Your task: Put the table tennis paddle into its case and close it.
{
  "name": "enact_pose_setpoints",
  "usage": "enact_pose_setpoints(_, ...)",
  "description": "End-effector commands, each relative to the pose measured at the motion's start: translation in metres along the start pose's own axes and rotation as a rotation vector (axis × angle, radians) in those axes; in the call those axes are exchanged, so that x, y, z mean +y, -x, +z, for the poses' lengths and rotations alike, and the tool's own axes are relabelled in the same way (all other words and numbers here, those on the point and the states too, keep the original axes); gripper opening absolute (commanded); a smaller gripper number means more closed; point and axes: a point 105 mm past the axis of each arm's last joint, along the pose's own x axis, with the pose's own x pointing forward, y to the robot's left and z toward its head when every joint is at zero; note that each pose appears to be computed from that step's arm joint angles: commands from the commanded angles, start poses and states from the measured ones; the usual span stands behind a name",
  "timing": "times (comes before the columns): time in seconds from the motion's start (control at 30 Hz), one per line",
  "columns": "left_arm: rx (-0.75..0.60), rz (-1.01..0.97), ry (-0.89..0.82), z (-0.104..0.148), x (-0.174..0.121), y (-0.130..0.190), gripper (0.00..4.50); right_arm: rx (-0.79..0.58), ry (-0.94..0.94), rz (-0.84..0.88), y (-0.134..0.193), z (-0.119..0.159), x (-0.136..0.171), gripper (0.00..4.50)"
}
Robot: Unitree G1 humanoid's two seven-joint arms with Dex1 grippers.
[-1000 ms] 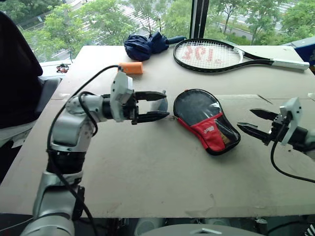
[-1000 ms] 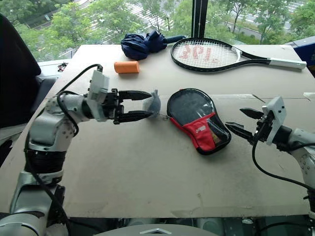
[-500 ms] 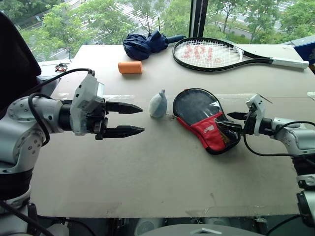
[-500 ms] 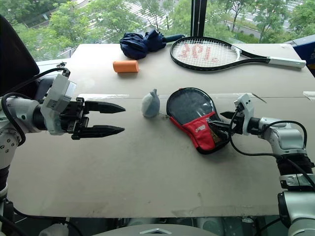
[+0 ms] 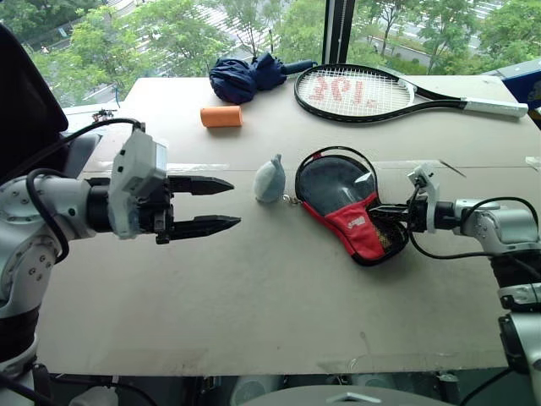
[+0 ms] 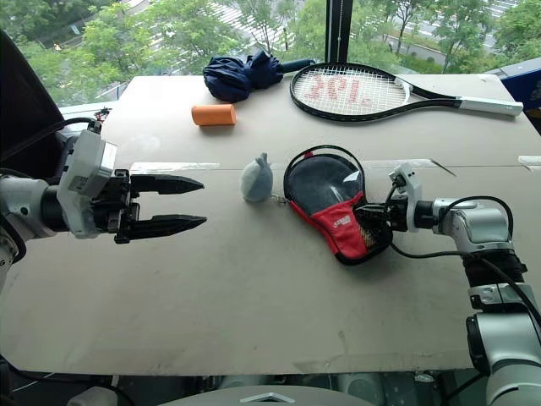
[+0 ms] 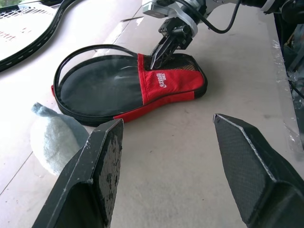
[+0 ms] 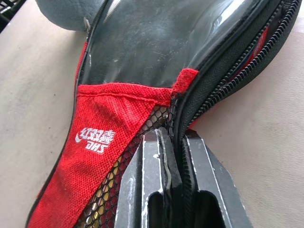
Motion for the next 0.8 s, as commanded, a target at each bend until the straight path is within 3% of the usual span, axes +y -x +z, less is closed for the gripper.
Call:
enact_pose_setpoints(0.03,-0.012,-0.002,-0.046,0.007,0.001,-0.001,3.06,-0.022,-0.029,-0.021,0.008,0.003,0.006,0.07)
enact_pose_setpoints(0.23,-0.024,-0.027,-0.055,0.01,0.001,-0.005,3.06,-0.085,-0.221,-0.126,0.022,-0.015,0.018,0.07)
enact_pose_setpoints(0.43,-0.024,-0.045,-0.054,0.008,0.002,-0.007,3.06,-0.172,-0.354,-0.211,0.025,-0.04,0.059,0.07)
enact_pose_setpoints(0.67,-0.039,-0.087,-0.059,0.007,0.006,-0.014,3.06,-0.321,-0.541,-0.365,0.007,-0.069,0.099,0.07)
enact_pose_setpoints(0.8,-0.038,-0.097,-0.063,0.007,0.007,-0.014,3.06,-0.299,-0.549,-0.347,0.005,-0.079,0.115,0.07)
